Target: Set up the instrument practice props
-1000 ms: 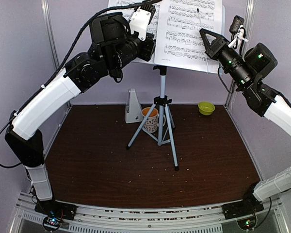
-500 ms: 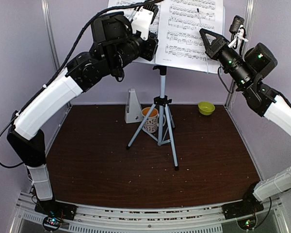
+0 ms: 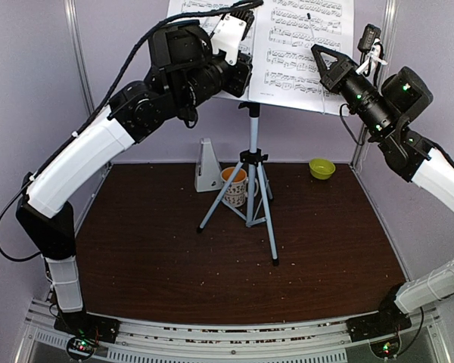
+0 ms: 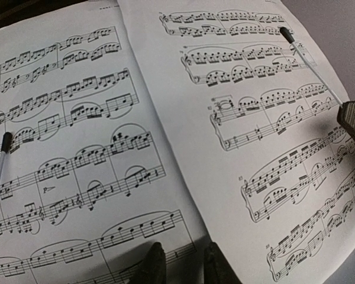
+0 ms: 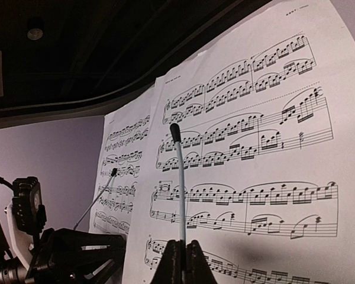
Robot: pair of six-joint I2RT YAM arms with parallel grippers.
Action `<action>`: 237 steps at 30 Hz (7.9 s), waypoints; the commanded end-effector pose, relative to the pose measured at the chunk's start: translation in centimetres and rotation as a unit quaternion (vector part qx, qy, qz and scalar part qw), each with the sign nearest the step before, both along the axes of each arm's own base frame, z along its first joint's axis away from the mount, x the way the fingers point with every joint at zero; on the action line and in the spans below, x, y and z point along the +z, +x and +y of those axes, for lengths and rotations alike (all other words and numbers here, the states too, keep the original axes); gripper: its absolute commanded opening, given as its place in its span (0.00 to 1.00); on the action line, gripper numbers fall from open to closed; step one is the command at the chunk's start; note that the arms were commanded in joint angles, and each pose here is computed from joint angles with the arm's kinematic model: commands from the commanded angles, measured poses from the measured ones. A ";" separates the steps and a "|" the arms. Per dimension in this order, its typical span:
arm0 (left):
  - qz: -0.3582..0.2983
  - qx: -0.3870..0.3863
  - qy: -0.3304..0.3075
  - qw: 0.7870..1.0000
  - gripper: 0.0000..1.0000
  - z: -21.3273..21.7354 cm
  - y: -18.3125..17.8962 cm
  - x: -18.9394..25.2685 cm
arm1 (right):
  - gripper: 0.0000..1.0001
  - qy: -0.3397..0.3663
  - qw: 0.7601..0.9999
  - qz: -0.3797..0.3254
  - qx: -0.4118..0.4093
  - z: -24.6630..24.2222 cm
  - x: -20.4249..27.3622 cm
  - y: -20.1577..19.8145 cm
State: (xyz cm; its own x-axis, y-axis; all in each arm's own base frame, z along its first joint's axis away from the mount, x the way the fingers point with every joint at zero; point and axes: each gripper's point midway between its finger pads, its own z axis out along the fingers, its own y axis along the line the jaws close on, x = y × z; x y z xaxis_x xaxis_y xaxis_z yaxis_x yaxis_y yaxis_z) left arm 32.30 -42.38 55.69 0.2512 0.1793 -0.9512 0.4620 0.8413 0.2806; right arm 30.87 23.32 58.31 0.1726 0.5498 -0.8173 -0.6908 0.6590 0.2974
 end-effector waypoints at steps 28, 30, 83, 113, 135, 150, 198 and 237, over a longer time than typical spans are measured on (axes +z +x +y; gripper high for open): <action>-0.043 -0.028 -0.047 0.998 0.28 3.3 -3.8 4.9 | 0.37 0.015 0.999 -0.031 0.012 -0.3 2.0 -1.7; -0.049 -0.035 -0.047 0.997 0.29 3.4 -4.3 5.1 | 0.40 0.015 0.999 -0.035 0.010 -0.6 2.2 -2.0; 0.243 -0.265 0.033 0.932 0.98 17.4 16.2 -24.9 | 1.00 -0.081 0.986 0.144 -0.027 -7.4 -20.7 -7.8; 0.196 -0.315 0.061 0.927 0.98 11.5 27.0 -31.1 | 1.00 -0.129 0.980 0.147 -0.023 -6.0 -20.3 -6.4; 0.205 -0.365 0.056 0.906 0.79 8.5 25.1 -33.9 | 1.00 -0.127 0.979 0.155 -0.032 -6.6 -20.3 -6.4; 0.227 -0.317 0.028 0.920 0.60 10.4 26.8 -34.3 | 1.00 -0.112 0.982 0.152 -0.032 -7.0 -19.8 -6.8; 0.197 -0.128 -0.017 0.972 0.26 17.3 -4.5 -25.2 | 0.98 -0.093 0.975 0.200 0.036 -3.4 -24.9 -5.1; 0.237 -0.083 -0.091 0.964 0.24 4.0 -2.2 -29.4 | 0.93 -0.136 0.950 0.271 0.074 0.3 -32.1 -5.3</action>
State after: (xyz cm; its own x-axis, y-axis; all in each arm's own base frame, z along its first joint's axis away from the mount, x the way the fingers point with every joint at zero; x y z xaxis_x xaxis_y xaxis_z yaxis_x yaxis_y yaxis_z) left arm 29.00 -37.95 19.92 -0.3007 0.1986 -0.9328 0.6703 0.7398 -0.0586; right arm 25.83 22.92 27.08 -0.3800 0.3061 -0.8729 -0.5676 0.6680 0.4813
